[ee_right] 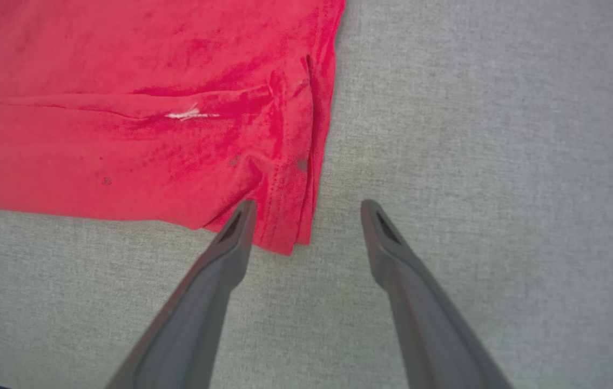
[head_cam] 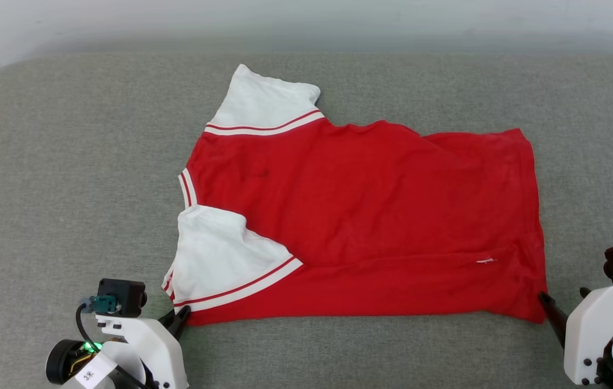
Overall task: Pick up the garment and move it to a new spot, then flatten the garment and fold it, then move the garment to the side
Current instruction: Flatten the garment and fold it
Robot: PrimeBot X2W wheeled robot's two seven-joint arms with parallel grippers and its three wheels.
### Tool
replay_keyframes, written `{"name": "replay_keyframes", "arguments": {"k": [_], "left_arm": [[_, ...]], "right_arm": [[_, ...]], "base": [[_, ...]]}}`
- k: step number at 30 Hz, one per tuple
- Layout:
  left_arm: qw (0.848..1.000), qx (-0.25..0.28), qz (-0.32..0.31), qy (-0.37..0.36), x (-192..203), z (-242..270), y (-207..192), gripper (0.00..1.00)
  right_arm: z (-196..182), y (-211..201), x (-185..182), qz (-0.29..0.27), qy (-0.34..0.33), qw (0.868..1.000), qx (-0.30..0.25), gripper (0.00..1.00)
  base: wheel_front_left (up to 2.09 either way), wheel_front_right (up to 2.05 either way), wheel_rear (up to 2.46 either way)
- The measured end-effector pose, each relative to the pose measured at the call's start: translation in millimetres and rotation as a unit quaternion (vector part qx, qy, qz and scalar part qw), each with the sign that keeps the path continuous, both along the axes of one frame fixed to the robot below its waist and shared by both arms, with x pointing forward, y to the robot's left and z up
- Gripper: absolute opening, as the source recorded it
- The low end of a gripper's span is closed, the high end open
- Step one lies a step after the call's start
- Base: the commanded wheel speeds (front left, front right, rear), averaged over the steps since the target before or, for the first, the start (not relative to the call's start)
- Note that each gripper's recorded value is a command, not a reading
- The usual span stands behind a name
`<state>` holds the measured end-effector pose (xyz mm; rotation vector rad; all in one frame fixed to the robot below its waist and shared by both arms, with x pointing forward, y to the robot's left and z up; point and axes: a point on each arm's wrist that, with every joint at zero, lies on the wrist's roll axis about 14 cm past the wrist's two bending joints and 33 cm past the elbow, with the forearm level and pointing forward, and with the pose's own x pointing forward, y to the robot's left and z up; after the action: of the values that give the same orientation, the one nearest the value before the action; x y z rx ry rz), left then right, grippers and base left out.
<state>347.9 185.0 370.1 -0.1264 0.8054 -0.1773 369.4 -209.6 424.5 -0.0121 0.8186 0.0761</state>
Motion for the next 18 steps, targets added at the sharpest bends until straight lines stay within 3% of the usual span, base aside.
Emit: {"name": "replay_keyframes", "arguments": {"k": [9,18], "left_arm": [[0.995,-0.027,0.01,-0.094,9.9,50.7,-3.5,0.0],[0.993,-0.032,0.002,-0.116,7.2,70.1,-9.5,0.0]], "right_arm": [[-17.1,2.3,-2.5,0.004,0.039,0.999,-0.009,1.0],[-44.5,4.1,1.7,0.002,0.077,0.997,-0.019,1.0]], "base": [[0.0,0.0,0.0],[0.0,0.0,0.0]]}}
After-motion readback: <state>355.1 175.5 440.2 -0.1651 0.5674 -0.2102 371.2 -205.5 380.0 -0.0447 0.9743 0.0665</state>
